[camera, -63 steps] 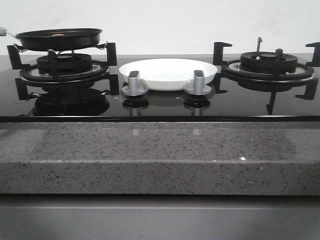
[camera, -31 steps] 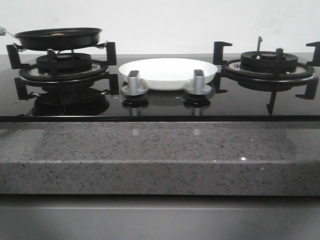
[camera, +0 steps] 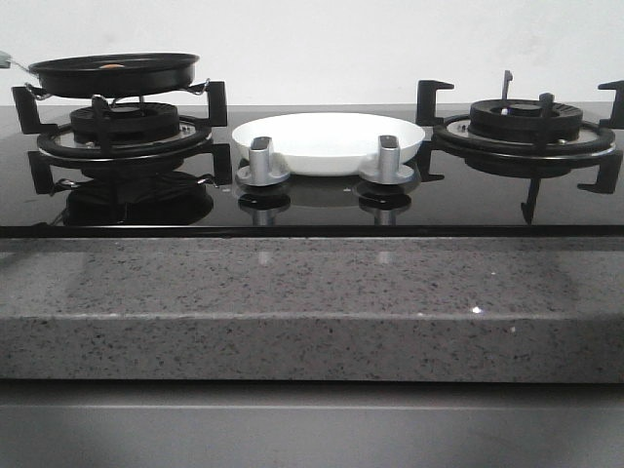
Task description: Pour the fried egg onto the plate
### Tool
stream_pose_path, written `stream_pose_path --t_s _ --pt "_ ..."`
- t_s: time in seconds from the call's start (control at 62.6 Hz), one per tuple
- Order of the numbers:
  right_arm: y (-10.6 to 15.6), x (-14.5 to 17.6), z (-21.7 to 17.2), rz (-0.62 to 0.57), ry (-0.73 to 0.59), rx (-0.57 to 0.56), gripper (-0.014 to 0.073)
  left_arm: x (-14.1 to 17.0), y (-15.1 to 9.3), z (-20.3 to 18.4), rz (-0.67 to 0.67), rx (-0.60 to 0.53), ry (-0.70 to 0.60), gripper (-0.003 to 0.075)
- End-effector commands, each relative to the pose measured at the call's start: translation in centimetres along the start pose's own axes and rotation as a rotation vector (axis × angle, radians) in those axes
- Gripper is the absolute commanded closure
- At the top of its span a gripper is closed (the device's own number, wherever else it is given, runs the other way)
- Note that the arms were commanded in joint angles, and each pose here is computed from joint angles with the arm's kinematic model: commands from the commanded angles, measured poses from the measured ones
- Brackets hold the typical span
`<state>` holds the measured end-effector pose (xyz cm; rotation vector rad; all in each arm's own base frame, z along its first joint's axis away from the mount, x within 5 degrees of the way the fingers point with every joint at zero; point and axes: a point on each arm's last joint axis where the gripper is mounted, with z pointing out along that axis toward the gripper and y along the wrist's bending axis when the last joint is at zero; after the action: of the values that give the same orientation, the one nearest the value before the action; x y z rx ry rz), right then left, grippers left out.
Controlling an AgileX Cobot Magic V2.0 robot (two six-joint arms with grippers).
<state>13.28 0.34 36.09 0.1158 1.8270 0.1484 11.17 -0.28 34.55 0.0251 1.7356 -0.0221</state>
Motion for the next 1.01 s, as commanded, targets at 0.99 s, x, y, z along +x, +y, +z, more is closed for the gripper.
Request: stream_pose_path --t_s 0.99 --pt "10.6 -6.5 28.1 -0.261 0.671 -0.408 0.0269 -2.0 0.0 -0.4 -0.015 -0.003 -0.116 0.0050"
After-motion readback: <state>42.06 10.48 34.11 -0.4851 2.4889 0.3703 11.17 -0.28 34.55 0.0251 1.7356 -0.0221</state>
